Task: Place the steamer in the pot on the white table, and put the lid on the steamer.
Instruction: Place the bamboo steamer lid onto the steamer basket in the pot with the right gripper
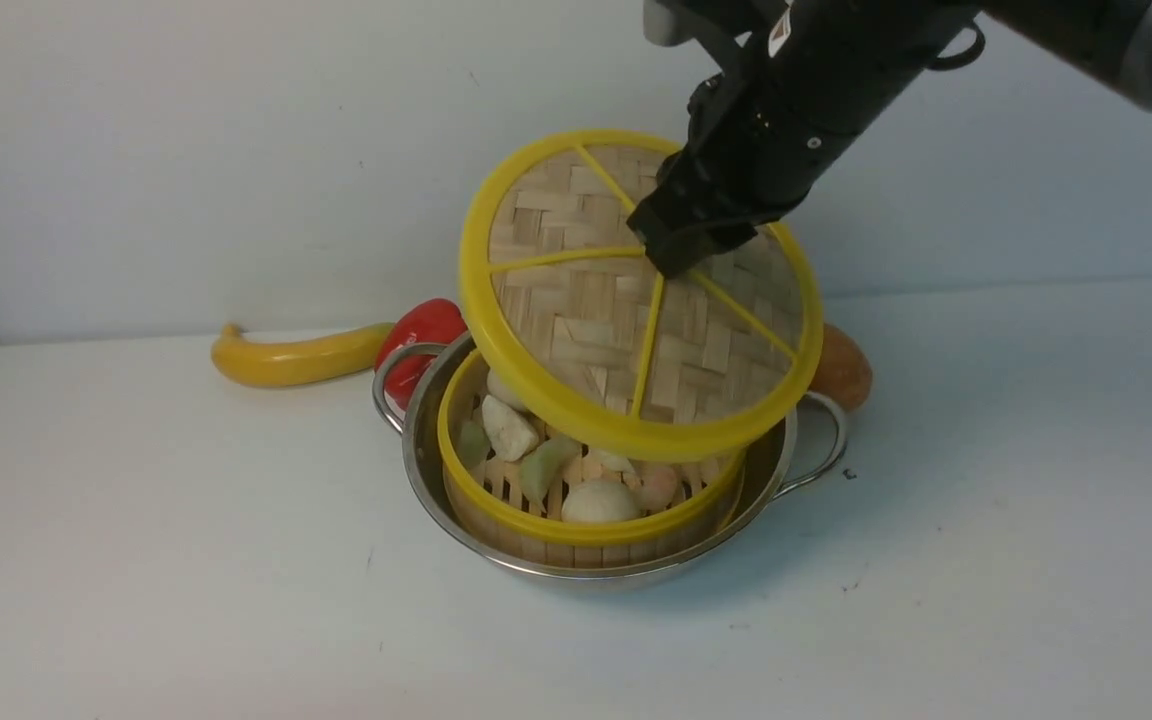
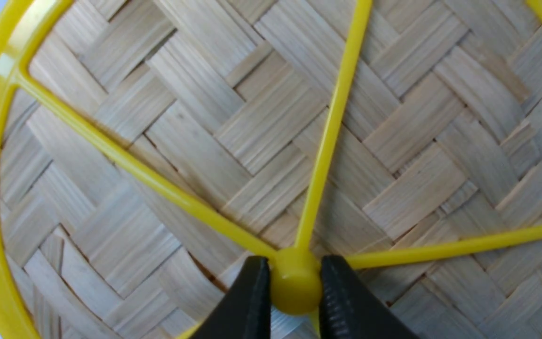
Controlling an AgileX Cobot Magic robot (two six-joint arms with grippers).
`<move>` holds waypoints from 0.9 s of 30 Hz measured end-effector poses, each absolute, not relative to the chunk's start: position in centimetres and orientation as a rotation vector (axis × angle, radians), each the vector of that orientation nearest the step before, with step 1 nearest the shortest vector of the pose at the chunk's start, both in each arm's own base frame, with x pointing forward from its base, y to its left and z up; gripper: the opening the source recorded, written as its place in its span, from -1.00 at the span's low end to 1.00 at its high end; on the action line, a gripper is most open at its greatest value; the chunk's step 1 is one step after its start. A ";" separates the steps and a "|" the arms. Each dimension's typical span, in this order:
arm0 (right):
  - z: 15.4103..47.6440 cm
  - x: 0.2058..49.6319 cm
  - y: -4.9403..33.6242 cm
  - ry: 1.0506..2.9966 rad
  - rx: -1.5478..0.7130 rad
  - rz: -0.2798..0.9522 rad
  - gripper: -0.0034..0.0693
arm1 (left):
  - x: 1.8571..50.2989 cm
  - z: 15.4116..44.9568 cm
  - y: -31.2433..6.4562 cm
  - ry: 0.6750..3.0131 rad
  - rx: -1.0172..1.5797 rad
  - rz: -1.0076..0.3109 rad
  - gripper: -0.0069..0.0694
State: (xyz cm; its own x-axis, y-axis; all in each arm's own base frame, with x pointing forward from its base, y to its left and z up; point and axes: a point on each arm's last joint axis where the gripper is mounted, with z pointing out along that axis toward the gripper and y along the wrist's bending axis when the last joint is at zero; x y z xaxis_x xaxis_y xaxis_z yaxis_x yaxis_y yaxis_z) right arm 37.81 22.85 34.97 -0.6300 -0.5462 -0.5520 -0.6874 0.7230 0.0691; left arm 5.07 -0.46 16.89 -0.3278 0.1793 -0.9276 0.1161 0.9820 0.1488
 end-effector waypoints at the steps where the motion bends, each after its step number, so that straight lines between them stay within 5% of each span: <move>1: 35.0 37.8 22.8 2.422 -0.937 0.374 -0.59 | 5.1 16.9 -0.5 1.909 0.213 0.065 0.28; 12: 34.6 37.1 24.5 2.409 -0.999 0.405 -0.59 | 5.1 16.9 -0.5 1.909 0.213 0.065 0.28; 27: 29.7 38.9 25.6 2.491 -1.077 0.296 -0.59 | 5.1 16.9 -0.5 1.909 0.213 0.065 0.28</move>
